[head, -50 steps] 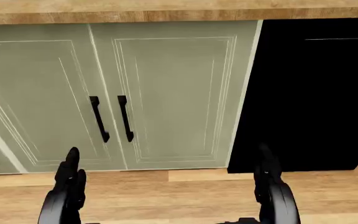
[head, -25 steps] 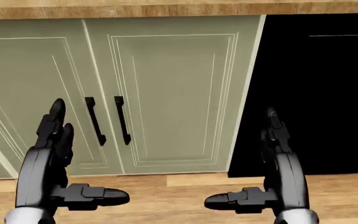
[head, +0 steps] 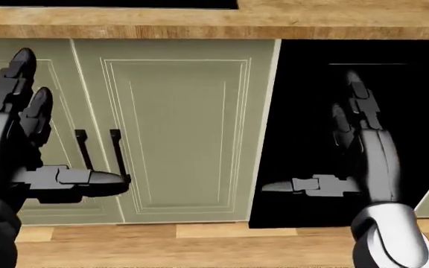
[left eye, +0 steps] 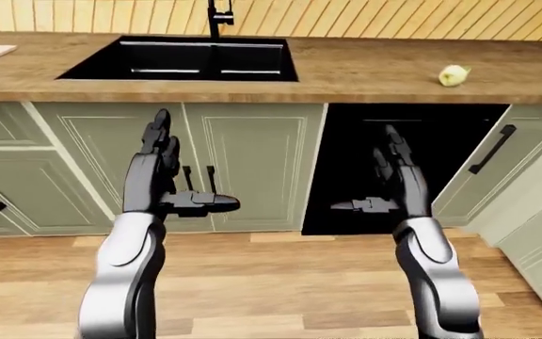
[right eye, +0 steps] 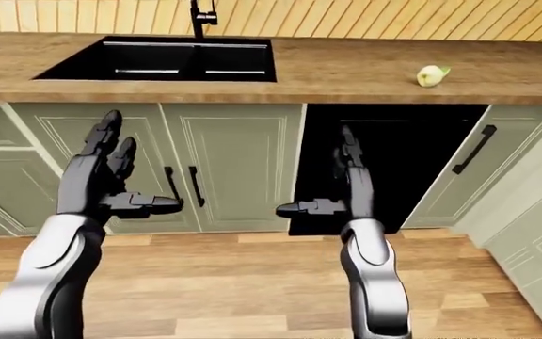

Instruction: Place the pear and the pickle on separate cutting boards.

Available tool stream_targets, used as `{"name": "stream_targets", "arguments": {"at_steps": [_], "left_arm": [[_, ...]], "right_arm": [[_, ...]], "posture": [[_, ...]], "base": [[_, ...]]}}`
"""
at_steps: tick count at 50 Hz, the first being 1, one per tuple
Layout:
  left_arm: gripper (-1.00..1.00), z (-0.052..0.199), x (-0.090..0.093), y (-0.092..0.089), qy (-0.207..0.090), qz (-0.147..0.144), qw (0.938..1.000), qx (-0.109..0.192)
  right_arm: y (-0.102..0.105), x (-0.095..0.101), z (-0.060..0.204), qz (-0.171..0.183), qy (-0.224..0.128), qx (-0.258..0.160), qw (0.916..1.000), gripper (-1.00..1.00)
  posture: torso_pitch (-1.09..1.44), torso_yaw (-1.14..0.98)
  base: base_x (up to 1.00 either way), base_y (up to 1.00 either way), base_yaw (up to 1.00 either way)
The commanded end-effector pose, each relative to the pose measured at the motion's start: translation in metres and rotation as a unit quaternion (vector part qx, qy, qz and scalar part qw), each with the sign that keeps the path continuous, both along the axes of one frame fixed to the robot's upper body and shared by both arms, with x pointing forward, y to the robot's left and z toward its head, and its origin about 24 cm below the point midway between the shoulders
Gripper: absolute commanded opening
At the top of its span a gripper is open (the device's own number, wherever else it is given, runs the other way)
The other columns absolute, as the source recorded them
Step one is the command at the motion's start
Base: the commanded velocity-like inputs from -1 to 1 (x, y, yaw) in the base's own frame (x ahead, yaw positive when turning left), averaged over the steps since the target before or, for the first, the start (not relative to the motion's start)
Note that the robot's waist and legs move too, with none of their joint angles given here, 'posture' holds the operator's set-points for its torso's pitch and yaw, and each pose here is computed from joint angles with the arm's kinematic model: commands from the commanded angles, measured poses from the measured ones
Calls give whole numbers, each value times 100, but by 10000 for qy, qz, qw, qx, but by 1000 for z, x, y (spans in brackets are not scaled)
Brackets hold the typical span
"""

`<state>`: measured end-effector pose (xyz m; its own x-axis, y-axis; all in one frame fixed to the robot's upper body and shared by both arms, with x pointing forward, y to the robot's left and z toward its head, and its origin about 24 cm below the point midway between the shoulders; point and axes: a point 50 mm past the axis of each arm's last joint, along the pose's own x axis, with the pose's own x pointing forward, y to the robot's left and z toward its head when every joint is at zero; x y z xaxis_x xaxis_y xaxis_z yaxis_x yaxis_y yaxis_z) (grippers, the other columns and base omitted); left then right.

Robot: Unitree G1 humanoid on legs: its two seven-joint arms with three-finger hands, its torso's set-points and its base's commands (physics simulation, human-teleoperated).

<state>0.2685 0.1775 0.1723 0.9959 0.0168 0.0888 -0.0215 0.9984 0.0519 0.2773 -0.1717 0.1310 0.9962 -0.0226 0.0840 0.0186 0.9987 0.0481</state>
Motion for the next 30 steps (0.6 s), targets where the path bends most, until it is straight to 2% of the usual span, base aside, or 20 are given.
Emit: {"name": "stream_targets", "arguments": {"at_steps": [1, 14, 30], "left_arm": [[100, 16, -2, -6, -462, -147, 9988, 28], [100, 14, -3, -8, -442, -159, 9989, 8], [100, 12, -2, -8, -440, -163, 9989, -22]], "right_arm": [[-6, -2, 18, -127, -439, -50, 9989, 100], [-13, -6, 28, -243, -536, 35, 9983, 100], [-14, -7, 20, -244, -509, 101, 9984, 100]], "posture": [[0, 0], [0, 0], [0, 0]], "base": [[0, -69, 0], [0, -68, 0], [0, -63, 0]]}}
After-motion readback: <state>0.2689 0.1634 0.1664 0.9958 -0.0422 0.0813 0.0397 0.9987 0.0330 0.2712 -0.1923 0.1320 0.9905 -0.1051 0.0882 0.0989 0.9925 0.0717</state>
